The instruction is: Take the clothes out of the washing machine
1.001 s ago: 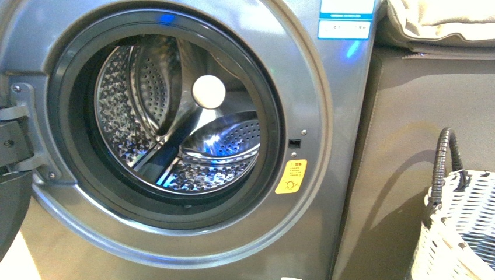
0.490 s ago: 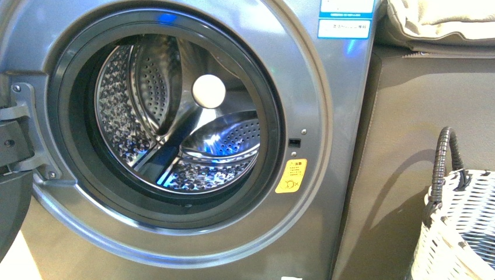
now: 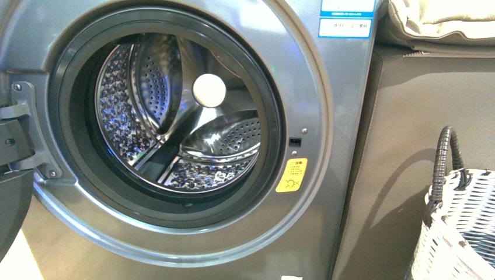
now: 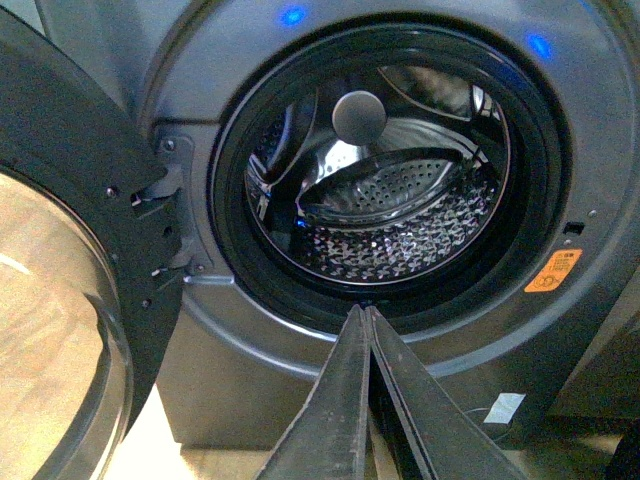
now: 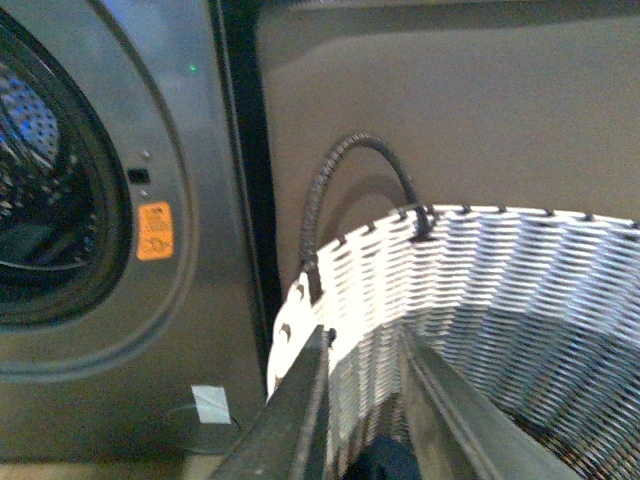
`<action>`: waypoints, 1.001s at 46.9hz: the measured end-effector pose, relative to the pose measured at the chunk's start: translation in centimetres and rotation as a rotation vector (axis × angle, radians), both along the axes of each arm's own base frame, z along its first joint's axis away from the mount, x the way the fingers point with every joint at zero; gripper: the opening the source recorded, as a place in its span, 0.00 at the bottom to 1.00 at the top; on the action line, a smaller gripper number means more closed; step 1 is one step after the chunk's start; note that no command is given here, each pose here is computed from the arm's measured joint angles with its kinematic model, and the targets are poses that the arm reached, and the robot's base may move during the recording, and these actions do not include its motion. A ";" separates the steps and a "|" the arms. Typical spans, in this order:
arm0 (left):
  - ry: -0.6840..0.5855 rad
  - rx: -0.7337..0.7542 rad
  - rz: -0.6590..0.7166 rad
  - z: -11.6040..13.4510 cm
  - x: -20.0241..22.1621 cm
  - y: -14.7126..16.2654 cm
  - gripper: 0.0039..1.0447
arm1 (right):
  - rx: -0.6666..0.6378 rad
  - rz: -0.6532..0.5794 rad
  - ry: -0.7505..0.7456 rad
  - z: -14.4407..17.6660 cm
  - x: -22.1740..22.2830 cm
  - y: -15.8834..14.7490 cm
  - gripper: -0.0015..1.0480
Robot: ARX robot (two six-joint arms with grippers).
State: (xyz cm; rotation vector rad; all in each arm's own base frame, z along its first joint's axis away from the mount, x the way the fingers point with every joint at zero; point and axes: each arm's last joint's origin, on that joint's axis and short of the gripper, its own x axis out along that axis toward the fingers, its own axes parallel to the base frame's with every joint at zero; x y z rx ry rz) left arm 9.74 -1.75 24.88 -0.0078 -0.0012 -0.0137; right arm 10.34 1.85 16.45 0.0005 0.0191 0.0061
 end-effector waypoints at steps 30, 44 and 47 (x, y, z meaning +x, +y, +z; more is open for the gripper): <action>0.006 0.003 0.011 -6.0 0.0 1.7 0.03 | 0.002 -0.004 -0.019 0.0 -0.6 -1.8 0.02; 0.008 0.003 0.011 -7.1 0.0 1.7 0.03 | 0.002 -0.004 -0.019 0.0 -0.6 -1.8 0.02; 0.009 0.003 0.011 -7.3 0.0 1.7 0.03 | 0.002 -0.004 -0.019 0.0 -0.6 -1.8 0.02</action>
